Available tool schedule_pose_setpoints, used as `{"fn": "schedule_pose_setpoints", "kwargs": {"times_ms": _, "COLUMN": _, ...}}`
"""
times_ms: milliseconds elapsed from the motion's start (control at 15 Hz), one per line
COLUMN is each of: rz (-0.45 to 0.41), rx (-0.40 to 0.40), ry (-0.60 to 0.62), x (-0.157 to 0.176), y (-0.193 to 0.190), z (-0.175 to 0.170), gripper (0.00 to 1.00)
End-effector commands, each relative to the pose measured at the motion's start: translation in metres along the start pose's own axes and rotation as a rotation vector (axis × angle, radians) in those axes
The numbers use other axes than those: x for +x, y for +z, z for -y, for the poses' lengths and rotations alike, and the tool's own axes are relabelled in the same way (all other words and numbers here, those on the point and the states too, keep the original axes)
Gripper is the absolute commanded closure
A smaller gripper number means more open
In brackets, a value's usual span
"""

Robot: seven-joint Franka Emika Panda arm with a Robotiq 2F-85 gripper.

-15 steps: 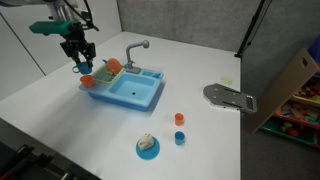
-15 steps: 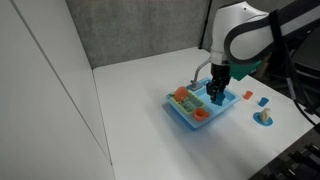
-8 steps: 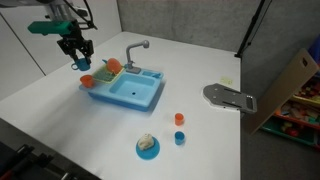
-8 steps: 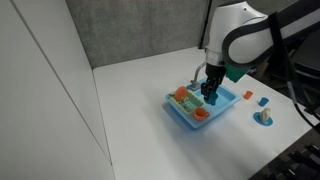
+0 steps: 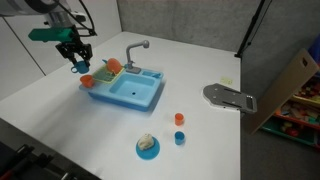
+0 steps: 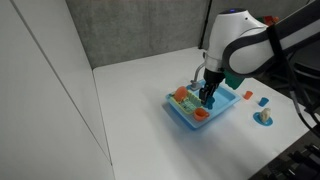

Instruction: Remove blue cup from the sink and put it in the orange cup in front of the the dish drying rack

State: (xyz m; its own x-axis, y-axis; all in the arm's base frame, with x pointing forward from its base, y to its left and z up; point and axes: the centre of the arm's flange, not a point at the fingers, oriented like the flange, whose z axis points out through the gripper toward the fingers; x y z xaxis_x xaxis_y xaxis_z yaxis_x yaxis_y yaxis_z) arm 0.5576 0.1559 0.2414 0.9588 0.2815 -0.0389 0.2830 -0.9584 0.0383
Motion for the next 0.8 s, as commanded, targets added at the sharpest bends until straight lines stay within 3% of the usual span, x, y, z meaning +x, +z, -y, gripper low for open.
{"fn": "schedule_pose_setpoints", "kwargs": {"times_ms": 0, "rz": -0.002, "rx": 0.006, "ry": -0.029, "x": -0.005, "y": 0.005, "z": 0.003, "gripper": 0.68}}
{"fn": "schedule_pose_setpoints", "kwargs": {"times_ms": 733, "rz": 0.02, "rx": -0.008, "ry": -0.049, "x": 0.002, "y": 0.025, "z": 0.015, "gripper": 0.68}}
